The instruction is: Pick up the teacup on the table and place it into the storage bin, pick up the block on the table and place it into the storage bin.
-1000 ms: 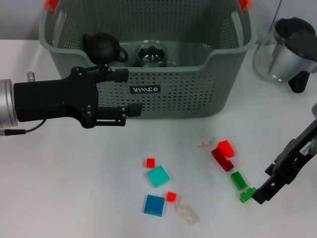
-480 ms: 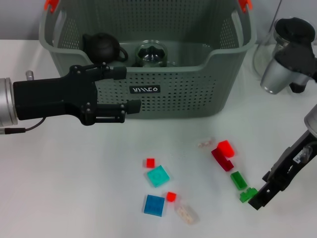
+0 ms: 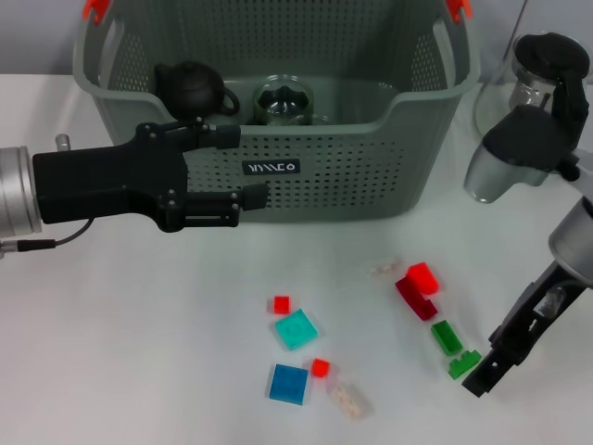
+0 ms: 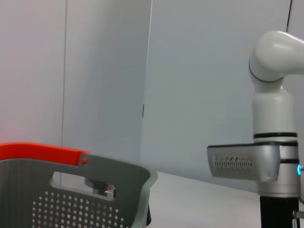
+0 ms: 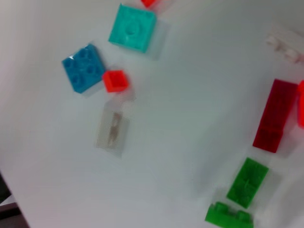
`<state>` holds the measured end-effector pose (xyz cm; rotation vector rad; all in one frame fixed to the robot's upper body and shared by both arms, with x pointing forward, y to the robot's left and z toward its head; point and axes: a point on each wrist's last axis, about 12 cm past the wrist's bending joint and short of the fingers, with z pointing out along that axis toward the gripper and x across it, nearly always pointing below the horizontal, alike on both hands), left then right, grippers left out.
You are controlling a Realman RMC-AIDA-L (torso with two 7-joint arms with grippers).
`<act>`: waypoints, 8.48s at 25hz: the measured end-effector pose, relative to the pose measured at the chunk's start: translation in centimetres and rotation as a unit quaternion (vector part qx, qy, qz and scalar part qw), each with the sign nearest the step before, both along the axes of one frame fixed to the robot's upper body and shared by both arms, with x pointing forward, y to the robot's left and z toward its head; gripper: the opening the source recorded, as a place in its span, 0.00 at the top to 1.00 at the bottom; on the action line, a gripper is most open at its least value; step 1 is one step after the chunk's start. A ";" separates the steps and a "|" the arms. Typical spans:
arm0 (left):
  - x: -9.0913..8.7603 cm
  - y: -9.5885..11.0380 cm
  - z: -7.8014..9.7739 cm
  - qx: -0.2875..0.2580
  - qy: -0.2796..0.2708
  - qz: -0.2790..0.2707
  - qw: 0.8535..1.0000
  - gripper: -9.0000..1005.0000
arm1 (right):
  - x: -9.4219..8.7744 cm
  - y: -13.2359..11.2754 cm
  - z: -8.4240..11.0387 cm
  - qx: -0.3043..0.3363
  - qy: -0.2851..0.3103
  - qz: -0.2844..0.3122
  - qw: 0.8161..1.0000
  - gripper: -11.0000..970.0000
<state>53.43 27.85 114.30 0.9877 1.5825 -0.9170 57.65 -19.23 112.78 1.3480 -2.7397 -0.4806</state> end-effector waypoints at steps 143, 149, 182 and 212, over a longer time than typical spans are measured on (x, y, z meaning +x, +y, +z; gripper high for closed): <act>-2.0 1.3 -0.9 -0.001 -0.004 -0.026 1.000 0.14 | 12.0 9.8 9.4 0.274 -0.409 -0.129 0.861 0.39; -2.1 1.6 -1.0 -0.002 -0.005 -0.016 1.000 0.14 | 12.0 9.5 8.5 0.263 -0.433 -0.137 0.851 0.29; -2.6 1.4 -2.0 -0.013 0.012 -0.011 1.000 0.14 | 2.4 -5.4 9.1 0.190 -0.211 -0.125 0.951 0.27; -2.5 1.0 -2.4 -0.017 0.023 -0.012 1.000 0.14 | 3.7 2.7 4.9 -0.032 -0.156 0.105 0.982 0.27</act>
